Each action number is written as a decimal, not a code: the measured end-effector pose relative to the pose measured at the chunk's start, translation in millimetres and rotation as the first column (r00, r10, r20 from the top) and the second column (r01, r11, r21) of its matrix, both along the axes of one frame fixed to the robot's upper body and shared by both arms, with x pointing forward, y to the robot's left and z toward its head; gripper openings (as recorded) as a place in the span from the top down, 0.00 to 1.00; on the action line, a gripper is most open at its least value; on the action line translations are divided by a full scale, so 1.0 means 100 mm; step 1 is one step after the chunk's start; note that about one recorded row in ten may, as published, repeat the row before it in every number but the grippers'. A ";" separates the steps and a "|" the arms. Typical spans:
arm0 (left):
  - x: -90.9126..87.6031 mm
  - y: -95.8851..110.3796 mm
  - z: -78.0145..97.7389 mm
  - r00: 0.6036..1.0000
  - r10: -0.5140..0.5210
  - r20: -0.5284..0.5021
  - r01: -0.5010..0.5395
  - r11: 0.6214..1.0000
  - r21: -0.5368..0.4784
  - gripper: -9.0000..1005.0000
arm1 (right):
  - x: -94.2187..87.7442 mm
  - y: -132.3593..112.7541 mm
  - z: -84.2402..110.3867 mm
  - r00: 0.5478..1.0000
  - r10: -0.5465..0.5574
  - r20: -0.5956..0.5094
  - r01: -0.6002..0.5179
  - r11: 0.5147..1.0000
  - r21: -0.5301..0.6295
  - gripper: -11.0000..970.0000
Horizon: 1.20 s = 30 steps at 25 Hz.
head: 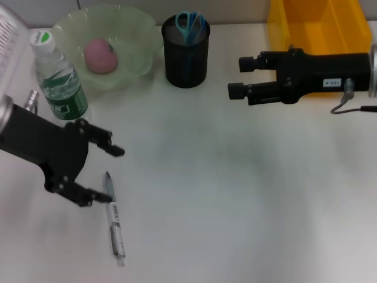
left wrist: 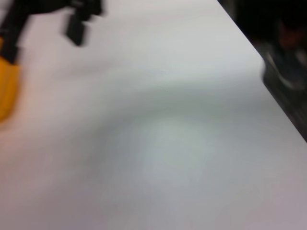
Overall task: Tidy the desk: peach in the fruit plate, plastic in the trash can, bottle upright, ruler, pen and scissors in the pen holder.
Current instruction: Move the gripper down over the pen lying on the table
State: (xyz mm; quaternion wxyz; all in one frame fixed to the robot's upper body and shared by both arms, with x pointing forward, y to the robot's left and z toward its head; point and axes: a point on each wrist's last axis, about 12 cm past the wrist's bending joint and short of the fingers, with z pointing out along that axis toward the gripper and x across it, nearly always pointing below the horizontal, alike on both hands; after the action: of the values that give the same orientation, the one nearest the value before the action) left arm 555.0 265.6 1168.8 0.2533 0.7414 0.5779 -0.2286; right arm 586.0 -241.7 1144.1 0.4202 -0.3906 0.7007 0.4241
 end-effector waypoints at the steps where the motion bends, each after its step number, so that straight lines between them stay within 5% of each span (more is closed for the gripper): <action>1: -0.01 -0.05 -0.01 0.999 -0.046 0.015 0.045 0.998 0.040 0.22 | -0.01 0.01 -0.02 1.000 -0.007 0.000 0.007 1.000 0.006 0.15; 7: -0.02 -0.30 -0.09 0.954 -0.294 0.063 0.267 0.926 0.267 0.22 | -0.03 0.07 -0.12 0.999 -0.036 -0.023 0.036 0.999 0.030 0.15; 22: -0.03 -0.76 -0.24 0.811 -0.581 0.065 0.494 0.741 0.454 0.22 | -0.09 0.12 -0.16 0.999 -0.028 -0.037 0.030 0.998 0.059 0.15; 30: -0.02 -0.91 -0.33 0.765 -0.639 0.086 0.516 0.687 0.512 0.46 | -0.15 0.09 -0.16 0.999 -0.012 -0.035 0.015 0.997 0.071 0.15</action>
State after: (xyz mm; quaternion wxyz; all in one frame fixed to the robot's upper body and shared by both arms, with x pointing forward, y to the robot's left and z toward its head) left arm 553.4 174.4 1135.5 0.0576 0.9470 0.3110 -0.0557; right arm 571.2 -232.5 1127.7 0.4245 -0.3633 0.6949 0.4526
